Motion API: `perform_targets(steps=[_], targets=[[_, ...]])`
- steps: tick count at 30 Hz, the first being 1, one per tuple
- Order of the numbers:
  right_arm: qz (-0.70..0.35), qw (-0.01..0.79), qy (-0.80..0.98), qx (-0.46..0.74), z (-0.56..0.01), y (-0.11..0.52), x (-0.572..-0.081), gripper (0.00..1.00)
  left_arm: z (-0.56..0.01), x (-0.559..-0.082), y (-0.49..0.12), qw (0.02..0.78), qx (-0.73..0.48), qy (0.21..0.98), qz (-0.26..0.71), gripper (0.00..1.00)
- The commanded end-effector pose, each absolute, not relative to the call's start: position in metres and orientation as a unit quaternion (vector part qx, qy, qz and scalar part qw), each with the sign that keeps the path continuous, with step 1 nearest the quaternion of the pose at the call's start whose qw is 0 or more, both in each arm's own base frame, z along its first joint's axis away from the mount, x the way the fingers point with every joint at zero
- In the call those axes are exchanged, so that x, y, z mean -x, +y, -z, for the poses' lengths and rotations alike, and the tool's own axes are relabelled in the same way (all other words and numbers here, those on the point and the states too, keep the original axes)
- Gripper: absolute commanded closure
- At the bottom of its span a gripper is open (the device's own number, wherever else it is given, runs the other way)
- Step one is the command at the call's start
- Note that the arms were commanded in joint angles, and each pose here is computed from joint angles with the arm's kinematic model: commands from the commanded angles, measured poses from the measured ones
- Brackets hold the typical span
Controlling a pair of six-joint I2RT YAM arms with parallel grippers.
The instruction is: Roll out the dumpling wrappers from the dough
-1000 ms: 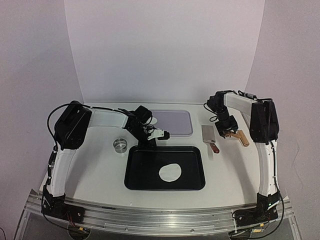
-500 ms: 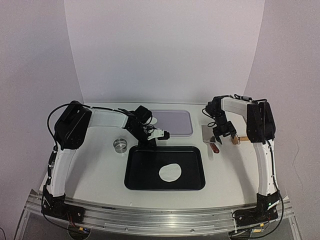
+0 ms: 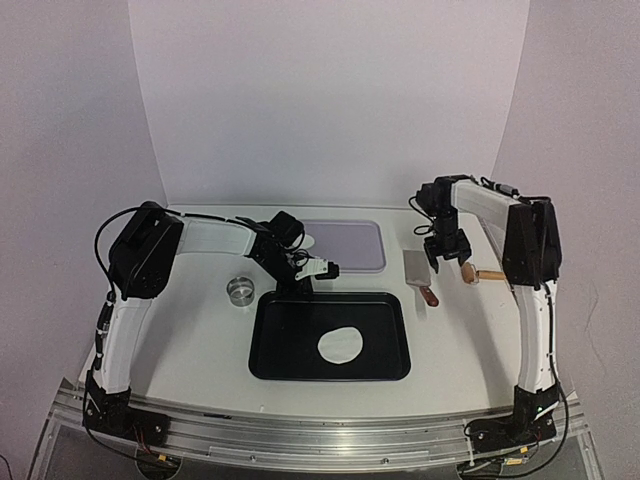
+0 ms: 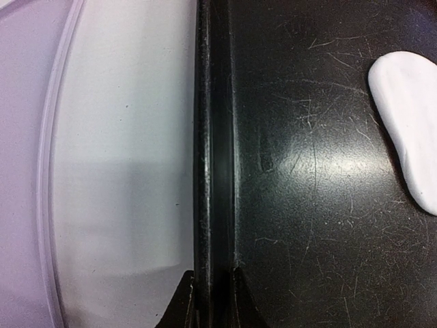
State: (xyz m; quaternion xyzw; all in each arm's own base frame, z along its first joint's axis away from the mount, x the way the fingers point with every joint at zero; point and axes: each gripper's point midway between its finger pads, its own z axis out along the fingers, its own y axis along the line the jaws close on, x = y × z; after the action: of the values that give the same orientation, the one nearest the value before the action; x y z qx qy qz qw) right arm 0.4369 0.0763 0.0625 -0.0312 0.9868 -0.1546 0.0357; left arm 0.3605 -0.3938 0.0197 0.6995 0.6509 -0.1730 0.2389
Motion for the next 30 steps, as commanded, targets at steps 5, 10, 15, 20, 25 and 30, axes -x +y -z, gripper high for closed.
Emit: perform_targets(steps=[5,10,15,20,25,30], targets=[[0.043,0.153,0.987,0.025,-0.159,0.116,-0.432,0.32,-0.009,-0.375,-0.389,0.245,-0.702,0.655,0.131,1.00],[0.021,0.148,0.988,0.021,-0.165,0.135,-0.406,0.29,-0.021,-0.379,-0.394,0.249,-0.691,0.664,0.139,1.00],[0.014,0.156,0.987,0.040,-0.173,0.155,-0.389,0.26,-0.029,-0.379,-0.396,0.247,-0.687,0.669,0.144,0.89],[0.009,0.164,0.985,0.051,-0.180,0.168,-0.382,0.25,-0.040,-0.380,-0.398,0.247,-0.683,0.671,0.148,0.70],[-0.001,0.173,0.983,0.063,-0.187,0.183,-0.379,0.25,-0.063,-0.381,-0.403,0.257,-0.674,0.674,0.160,0.57],[-0.027,0.190,0.979,0.076,-0.201,0.204,-0.377,0.25,-0.107,-0.374,-0.411,0.268,-0.656,0.674,0.207,0.49]])
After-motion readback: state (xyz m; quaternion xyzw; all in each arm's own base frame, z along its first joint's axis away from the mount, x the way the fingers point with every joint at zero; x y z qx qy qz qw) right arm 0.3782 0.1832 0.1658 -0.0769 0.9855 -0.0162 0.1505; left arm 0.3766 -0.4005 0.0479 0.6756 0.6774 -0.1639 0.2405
